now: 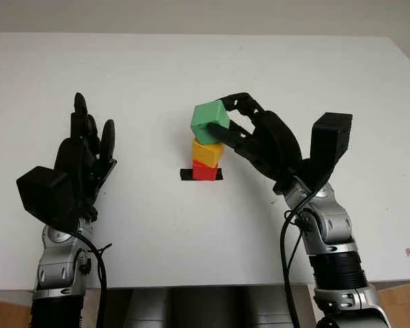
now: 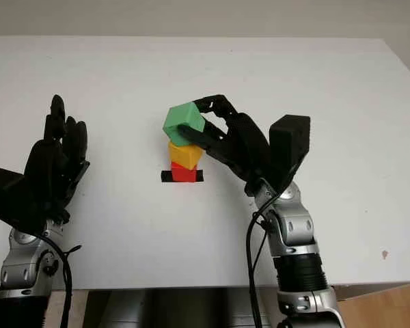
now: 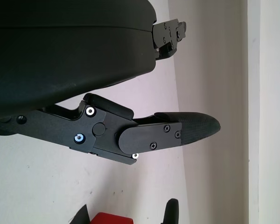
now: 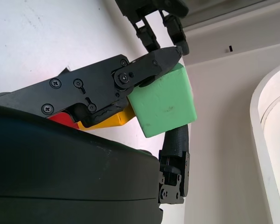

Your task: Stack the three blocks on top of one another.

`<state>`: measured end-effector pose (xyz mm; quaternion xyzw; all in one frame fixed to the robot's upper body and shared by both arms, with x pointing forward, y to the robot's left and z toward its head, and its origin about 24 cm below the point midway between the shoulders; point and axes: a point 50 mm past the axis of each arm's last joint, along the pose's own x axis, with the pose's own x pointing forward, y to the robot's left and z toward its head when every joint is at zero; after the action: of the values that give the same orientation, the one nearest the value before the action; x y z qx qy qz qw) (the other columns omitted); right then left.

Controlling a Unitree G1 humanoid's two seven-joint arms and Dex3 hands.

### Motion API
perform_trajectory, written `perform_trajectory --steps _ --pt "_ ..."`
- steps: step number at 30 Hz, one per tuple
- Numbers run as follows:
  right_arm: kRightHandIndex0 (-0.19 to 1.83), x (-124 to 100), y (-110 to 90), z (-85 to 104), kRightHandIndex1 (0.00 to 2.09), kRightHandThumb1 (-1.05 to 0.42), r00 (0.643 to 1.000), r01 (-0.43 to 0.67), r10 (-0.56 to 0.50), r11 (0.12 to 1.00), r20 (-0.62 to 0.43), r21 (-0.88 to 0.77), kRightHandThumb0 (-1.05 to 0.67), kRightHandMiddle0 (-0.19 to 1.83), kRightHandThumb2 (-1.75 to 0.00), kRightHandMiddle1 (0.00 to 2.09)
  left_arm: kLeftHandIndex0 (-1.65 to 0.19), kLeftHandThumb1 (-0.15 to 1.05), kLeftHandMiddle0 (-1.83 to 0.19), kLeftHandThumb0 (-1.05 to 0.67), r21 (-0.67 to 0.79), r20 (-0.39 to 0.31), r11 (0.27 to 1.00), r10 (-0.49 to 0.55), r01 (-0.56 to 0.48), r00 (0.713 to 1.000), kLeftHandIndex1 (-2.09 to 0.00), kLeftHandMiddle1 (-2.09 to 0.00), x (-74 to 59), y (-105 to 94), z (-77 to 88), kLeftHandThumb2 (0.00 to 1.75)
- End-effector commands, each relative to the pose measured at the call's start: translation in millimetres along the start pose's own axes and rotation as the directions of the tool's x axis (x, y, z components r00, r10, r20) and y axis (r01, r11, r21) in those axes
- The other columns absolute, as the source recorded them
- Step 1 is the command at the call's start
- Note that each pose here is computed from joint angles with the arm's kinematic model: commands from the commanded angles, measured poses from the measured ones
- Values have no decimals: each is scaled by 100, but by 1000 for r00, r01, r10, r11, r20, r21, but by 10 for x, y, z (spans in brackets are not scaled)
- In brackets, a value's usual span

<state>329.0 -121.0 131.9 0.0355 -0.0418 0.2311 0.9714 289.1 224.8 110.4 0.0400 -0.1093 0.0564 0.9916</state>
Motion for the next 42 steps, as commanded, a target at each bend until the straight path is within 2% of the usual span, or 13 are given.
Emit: perform_trajectory --steps 1,14,33,36,42 --pt "30 -26 -14 51 3 -102 1000 3 -2 1000 25 -21 -41 15 -5 168 18 105 19 -73 0 11 1000 -2 2 1000 -4 0 9 -11 17 48" --pt "22 -36 -13 86 0 -100 999 -19 20 1000 41 -14 -41 -1 -5 150 19 105 19 -72 2 12 1000 -17 17 1000 -2 0 21 -11 23 49" --pt "20 -128 -54 138 0 -98 996 -37 42 997 81 -67 -44 -7 -5 146 19 105 19 -73 10 14 1000 -9 9 1000 -3 0 8 -9 6 50" --pt "19 -144 -72 145 0 -97 996 -37 44 995 77 -95 -48 -10 -5 128 18 105 19 -73 -1 11 1000 -2 2 1000 -3 0 6 -14 6 49" --pt "4 -171 -89 146 1 -94 995 -38 51 990 88 -137 -52 -11 -5 75 19 105 19 -72 2 10 1000 -4 4 1000 -4 0 3 -11 7 50"
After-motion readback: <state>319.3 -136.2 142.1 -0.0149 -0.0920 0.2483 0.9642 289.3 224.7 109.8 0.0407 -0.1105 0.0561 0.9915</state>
